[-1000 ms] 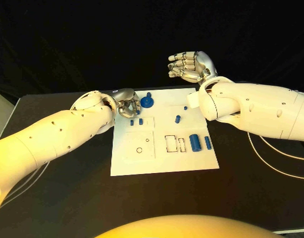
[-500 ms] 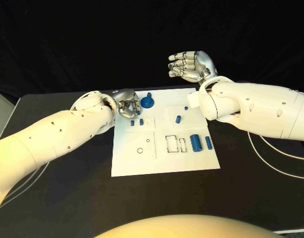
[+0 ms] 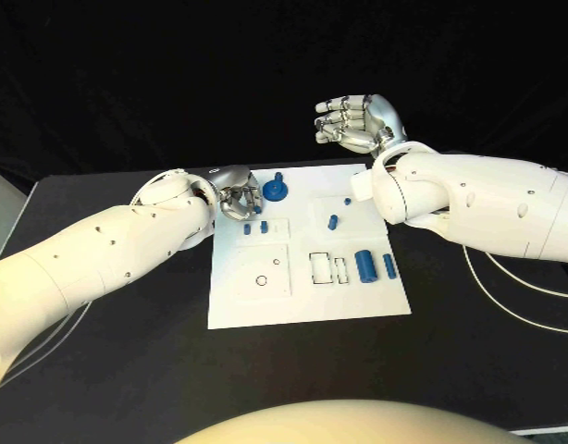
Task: Assemble the parts on the task board
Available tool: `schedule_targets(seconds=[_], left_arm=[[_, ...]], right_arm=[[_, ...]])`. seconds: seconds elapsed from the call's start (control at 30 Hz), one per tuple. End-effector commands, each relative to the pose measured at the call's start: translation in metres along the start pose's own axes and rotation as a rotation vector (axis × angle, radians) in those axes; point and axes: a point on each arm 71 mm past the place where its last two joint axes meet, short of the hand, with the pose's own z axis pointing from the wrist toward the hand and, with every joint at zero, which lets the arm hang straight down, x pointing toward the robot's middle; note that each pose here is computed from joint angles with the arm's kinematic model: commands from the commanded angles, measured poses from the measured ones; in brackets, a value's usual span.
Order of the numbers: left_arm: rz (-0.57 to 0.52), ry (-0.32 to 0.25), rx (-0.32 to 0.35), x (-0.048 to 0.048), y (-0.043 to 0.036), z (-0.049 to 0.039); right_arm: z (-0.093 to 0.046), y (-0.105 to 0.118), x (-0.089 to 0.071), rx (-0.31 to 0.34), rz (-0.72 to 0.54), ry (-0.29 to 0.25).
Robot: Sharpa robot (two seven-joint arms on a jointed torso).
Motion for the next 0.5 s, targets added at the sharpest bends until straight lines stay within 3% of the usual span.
schedule_targets(seconds=[0.03,0.5], left_arm=[[0.007,0.036,-0.013,0.0054,0.002,-0.0006],[0.006,0.029,-0.009,0.0051,0.0014,-0.0006]], right_arm=[[-0.0001,0.0013,0.0008,-0.015,0.005,0.013],[-0.0001,0.0011,0.0003,-0.015,0.005,0.012]])
